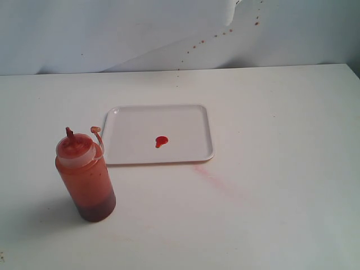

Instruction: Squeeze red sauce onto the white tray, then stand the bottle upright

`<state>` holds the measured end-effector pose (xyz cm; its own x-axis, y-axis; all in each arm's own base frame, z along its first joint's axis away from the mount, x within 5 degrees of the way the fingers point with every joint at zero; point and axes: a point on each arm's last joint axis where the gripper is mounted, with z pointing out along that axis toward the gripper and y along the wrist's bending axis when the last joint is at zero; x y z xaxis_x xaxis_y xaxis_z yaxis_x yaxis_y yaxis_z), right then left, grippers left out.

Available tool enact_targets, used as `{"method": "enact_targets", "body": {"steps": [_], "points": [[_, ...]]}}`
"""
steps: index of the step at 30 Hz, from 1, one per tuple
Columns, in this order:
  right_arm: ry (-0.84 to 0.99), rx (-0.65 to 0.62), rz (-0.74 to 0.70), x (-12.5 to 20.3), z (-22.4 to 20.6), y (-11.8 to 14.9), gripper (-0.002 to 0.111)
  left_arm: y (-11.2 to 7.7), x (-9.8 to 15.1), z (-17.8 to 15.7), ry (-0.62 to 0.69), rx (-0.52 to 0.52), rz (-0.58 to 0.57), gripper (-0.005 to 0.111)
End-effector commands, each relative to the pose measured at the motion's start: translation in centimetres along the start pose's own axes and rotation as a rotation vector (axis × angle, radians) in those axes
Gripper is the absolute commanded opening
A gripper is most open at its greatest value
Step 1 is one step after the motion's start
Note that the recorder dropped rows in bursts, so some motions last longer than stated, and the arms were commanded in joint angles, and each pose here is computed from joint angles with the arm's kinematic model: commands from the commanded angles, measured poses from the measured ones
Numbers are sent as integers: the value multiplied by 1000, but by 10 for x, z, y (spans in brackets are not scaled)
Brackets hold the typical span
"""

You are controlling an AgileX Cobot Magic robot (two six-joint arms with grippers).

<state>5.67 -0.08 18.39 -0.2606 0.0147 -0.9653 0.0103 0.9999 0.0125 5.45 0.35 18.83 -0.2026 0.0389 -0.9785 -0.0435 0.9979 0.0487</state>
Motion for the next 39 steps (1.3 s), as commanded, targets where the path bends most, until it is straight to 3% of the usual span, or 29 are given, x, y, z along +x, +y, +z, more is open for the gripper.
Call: {"method": "enact_targets", "body": {"steps": [1, 39], "points": [[-2, 4, 13, 1, 0, 0, 0, 0, 1, 0, -5, 4, -4, 0], [-51, 2, 14, -1, -3, 0, 0, 0, 1, 0, -5, 4, -4, 0]]}}
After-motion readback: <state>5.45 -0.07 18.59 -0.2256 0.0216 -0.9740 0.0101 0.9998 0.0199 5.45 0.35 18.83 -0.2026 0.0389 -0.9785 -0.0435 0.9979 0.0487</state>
